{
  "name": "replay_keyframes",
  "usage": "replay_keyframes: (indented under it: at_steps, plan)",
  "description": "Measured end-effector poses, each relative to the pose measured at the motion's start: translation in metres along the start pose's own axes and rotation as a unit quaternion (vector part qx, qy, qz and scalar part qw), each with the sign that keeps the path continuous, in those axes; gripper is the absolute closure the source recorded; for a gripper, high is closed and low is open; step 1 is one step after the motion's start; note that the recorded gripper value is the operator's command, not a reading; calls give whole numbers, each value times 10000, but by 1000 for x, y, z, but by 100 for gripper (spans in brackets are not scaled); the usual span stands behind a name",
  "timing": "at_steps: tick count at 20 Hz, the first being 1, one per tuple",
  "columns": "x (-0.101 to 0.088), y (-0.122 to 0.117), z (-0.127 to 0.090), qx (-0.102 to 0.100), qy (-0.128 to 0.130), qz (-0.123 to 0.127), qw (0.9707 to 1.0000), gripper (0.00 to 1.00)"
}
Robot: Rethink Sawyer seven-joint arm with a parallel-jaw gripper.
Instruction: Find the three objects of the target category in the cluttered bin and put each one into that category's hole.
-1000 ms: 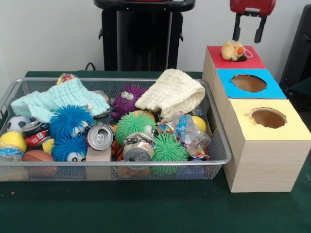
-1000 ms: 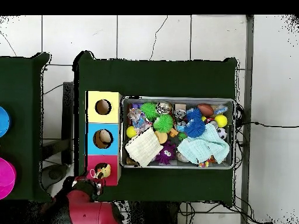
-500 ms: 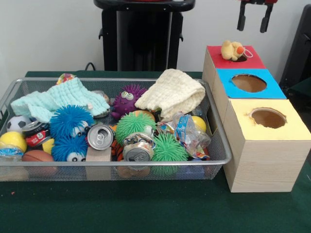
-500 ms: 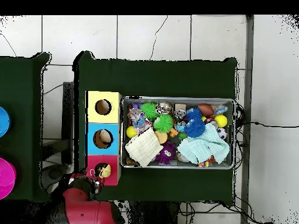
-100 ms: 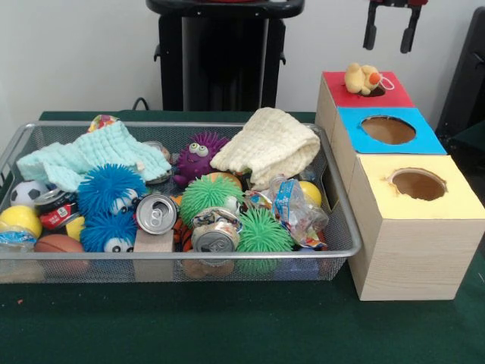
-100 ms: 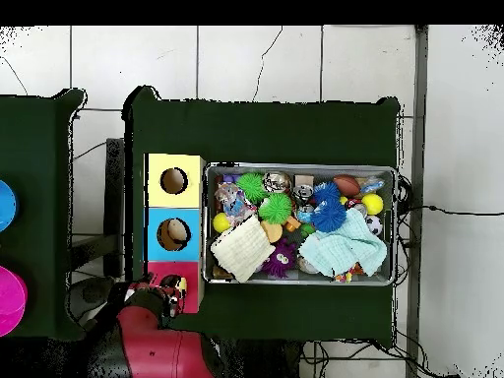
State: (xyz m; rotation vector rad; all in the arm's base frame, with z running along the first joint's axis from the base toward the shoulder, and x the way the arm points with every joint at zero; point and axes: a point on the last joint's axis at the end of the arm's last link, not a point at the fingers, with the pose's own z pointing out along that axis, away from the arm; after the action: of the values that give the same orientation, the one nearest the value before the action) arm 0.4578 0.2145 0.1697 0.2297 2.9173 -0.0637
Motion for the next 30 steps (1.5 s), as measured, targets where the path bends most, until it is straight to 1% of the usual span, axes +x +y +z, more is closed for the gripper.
replay_keyframes:
  at_steps: [1,2,3,7,10,13,14,20,26,28,30]
  plan:
    - [0,-1,2,11,18,8,10000,0]
    - [1,-2,3,22,36,16,10000,100]
    - [6,-2,8,56,131,-8,9999,100]
    - [17,0,14,129,313,-70,9994,100]
    - [38,5,24,253,675,-165,9973,100]
    - [47,7,30,296,838,-163,9959,100]
    - [54,7,37,339,964,-138,9947,100]
    - [67,2,56,489,1200,-45,9916,100]
    - [73,-4,62,548,1324,33,9897,100]
    - [74,-5,63,553,1325,41,9896,100]
    - [74,-6,63,529,1287,61,9902,100]
